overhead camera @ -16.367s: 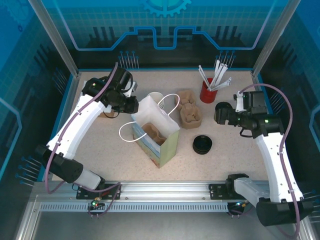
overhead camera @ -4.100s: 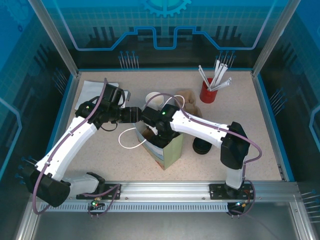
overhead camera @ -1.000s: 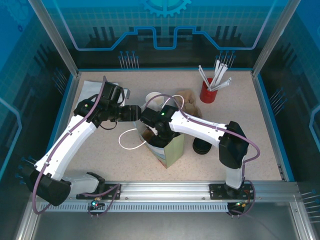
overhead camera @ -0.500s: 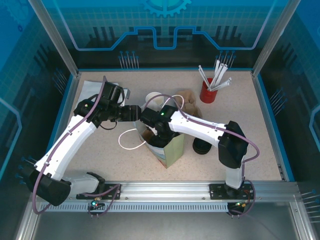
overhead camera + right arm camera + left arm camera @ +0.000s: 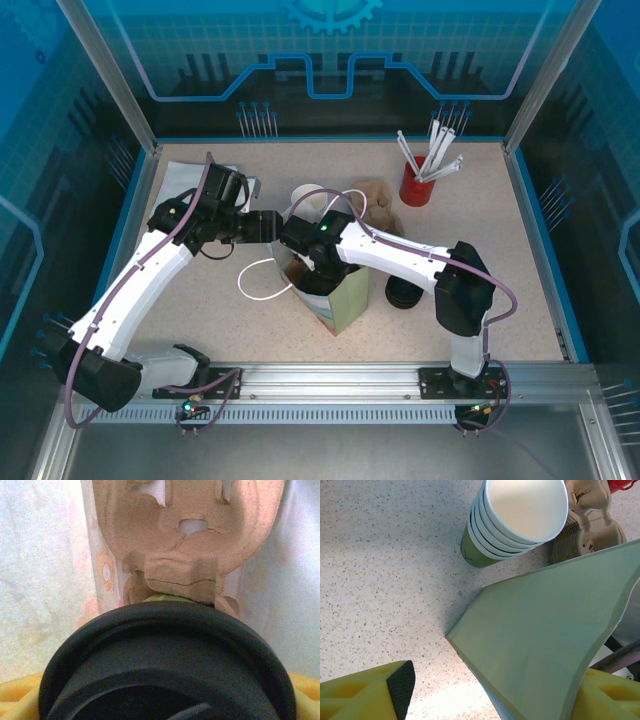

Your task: Pack the takeout coffee

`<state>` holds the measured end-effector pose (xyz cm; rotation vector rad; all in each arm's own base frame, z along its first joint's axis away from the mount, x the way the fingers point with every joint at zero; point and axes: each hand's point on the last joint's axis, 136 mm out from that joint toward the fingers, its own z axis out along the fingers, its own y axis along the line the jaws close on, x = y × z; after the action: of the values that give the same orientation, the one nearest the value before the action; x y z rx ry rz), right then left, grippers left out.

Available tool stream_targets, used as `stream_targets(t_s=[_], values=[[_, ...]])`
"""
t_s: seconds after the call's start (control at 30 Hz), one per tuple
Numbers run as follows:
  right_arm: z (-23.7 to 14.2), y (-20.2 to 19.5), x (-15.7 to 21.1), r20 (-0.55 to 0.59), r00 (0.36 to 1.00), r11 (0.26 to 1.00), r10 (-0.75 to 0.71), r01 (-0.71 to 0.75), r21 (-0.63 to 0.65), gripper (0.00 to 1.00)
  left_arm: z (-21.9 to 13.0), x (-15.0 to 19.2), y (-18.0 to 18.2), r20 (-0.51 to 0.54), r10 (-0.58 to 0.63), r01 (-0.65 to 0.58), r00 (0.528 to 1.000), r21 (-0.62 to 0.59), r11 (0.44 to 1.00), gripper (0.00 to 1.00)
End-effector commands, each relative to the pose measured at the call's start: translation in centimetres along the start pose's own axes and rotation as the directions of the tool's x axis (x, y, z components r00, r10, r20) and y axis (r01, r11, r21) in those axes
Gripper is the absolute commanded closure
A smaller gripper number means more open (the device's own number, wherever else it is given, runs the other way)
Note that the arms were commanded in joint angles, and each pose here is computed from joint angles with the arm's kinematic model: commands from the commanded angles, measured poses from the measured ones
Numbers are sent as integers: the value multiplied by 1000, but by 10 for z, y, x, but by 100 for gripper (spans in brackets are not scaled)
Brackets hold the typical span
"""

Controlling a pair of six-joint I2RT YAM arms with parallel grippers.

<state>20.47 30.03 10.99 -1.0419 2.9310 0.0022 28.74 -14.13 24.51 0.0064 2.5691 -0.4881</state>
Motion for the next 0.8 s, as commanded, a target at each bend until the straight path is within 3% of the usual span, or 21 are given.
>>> stream_targets(t_s=[0.0,0.77], values=[[31,-28,23,-149,989,991,5,14,131,16,-3,-4,-2,-4,-1,1,1000,13,1000,25],[35,-32,26,-173,985,988,1,26,155,16,-2,-6,-6,-10,6,-5,1000,26,1000,27]])
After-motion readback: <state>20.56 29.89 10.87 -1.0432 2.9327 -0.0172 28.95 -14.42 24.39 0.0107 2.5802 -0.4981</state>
